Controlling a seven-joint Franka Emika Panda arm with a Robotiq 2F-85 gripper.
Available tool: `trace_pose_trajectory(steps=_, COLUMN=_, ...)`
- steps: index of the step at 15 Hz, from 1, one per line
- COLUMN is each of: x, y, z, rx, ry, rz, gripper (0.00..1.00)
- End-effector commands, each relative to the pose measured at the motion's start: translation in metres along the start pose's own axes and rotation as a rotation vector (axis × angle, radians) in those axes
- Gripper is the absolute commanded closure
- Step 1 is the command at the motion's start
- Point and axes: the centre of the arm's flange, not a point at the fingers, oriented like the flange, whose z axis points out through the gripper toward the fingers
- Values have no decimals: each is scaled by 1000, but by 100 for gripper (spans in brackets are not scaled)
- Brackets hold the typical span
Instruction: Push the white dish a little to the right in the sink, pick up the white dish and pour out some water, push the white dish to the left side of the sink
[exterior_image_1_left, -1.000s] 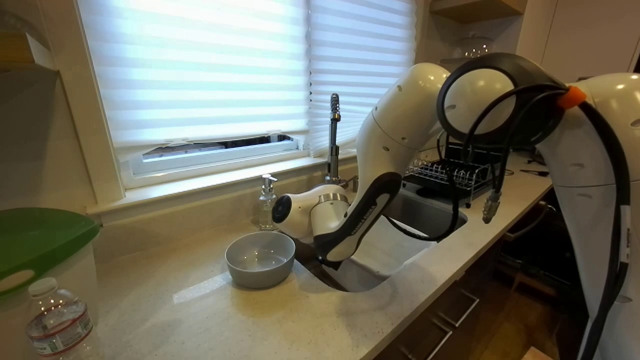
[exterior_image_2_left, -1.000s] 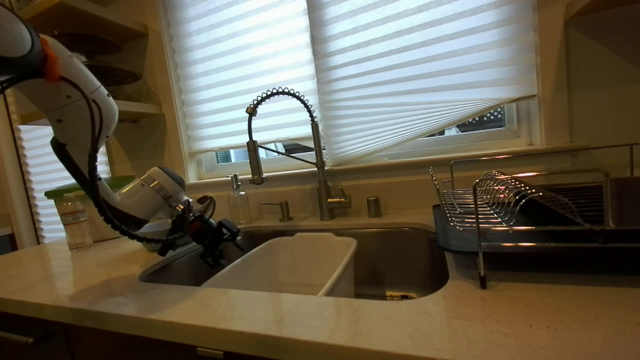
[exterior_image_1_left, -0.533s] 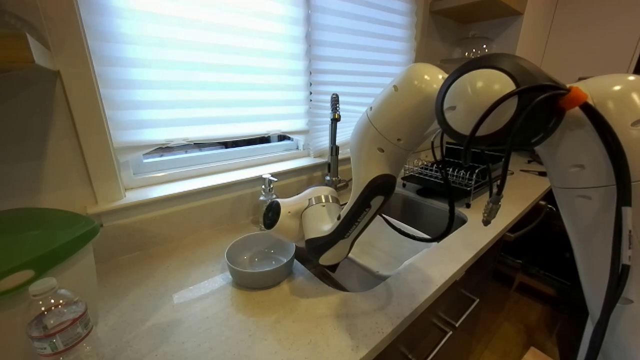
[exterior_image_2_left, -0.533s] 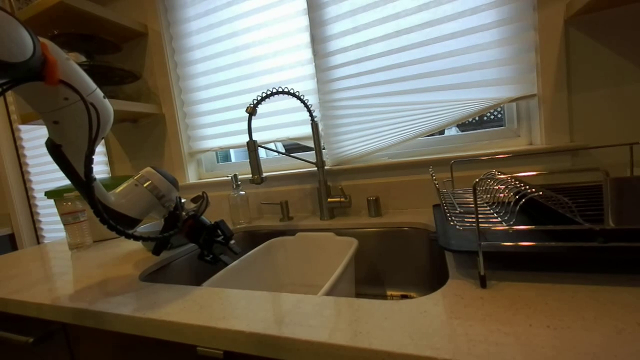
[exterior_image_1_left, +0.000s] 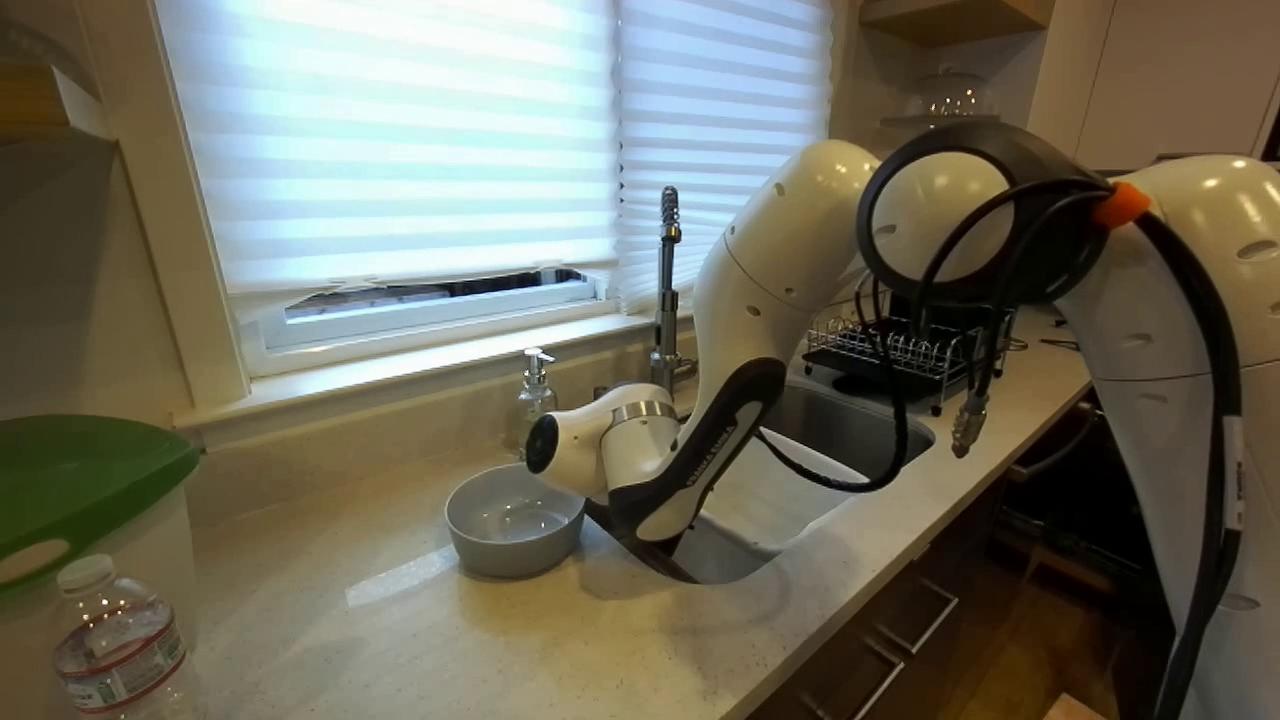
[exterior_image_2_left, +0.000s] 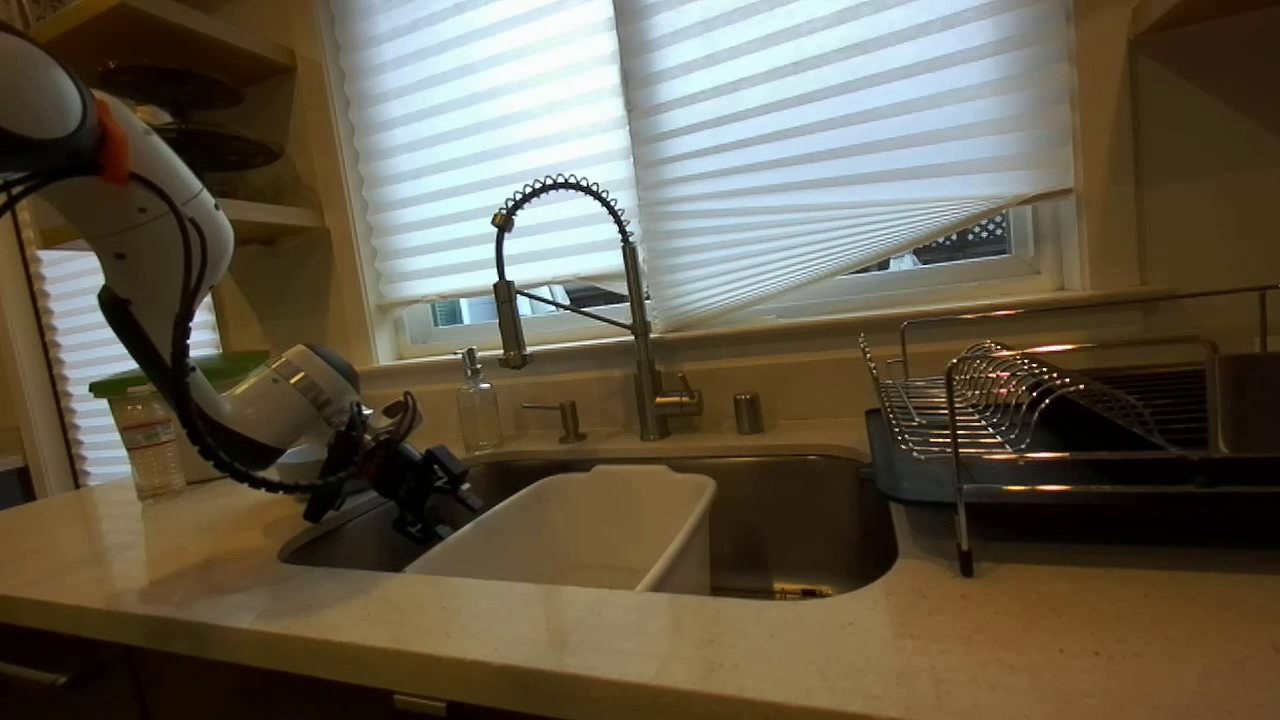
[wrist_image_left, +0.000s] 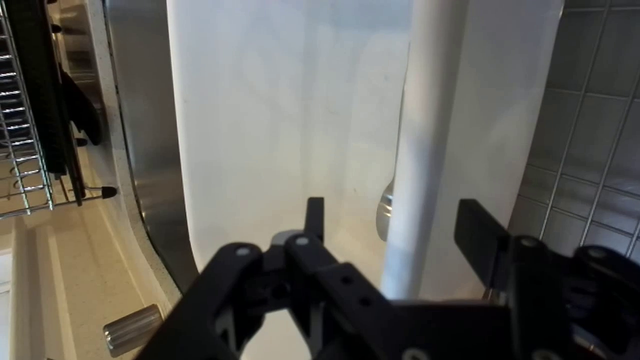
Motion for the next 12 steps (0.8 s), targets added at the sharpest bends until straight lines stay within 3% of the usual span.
trace_pose_trajectory(steps=1, x=2, y=-9, z=10, rx=-30, ry=-5, rz=20, gripper=34)
trace_pose_trajectory(steps=3, x=2, y=-11, z=15, rx=-33, ry=-11, rz=29, gripper=45)
trace_pose_trajectory(steps=5, x=1, y=-11, z=19, rx=-42, ry=-12, rz=36, gripper=46)
trace_pose_trajectory(steps=7, x=1, y=-9, z=22, rx=-44, ry=-10, rz=48, gripper=68)
trace_pose_trajectory(steps=12, x=0, y=-3, z=17, rx=-38, ry=3, rz=80, gripper=99)
